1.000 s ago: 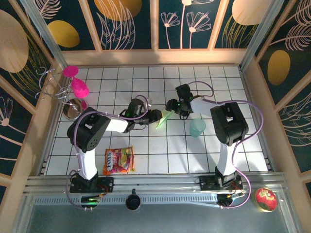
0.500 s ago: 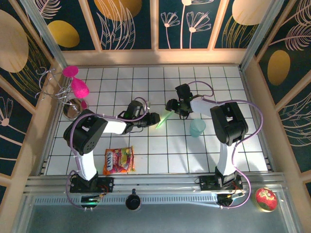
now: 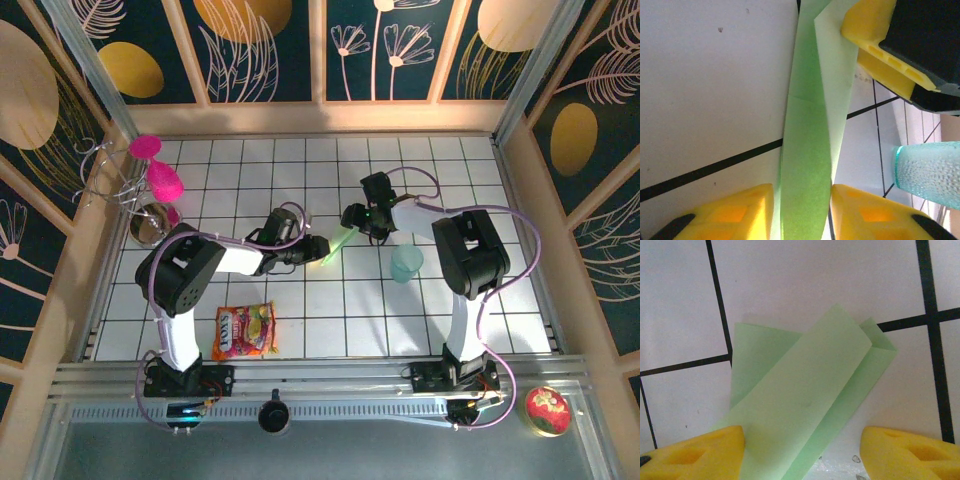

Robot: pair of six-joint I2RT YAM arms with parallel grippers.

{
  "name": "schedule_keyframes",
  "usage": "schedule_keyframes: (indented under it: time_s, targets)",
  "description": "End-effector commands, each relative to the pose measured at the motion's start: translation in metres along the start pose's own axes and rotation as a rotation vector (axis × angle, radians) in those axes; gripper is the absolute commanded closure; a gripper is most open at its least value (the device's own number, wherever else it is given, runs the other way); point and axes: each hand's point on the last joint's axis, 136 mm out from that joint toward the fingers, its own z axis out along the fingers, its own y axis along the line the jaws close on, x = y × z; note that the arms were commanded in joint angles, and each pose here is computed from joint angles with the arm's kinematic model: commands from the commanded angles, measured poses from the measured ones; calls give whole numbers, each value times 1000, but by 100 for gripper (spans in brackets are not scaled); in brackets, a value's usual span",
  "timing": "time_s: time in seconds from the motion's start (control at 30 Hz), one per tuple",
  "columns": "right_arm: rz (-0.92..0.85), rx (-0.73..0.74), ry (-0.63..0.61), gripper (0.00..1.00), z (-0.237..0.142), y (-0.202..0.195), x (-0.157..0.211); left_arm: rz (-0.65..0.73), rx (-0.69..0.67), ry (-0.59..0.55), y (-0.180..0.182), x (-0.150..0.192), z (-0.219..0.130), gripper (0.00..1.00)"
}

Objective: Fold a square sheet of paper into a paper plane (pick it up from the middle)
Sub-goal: Fold the wing for the fifth time at the center of the table.

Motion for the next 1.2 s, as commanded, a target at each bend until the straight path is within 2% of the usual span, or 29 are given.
schedule_keyframes:
  time_s: [0.0,0.47,1.17]
  targets:
    - [6,80,89,35,44,-30,35,-10,-68,38,19,9,7,68]
    - [-1,115,108,37,49,-39,44,-27,-190,55,47,14,14,79]
    - [-2,163,124,42,54,-51,52,-7,-345,87,79,20,20,86]
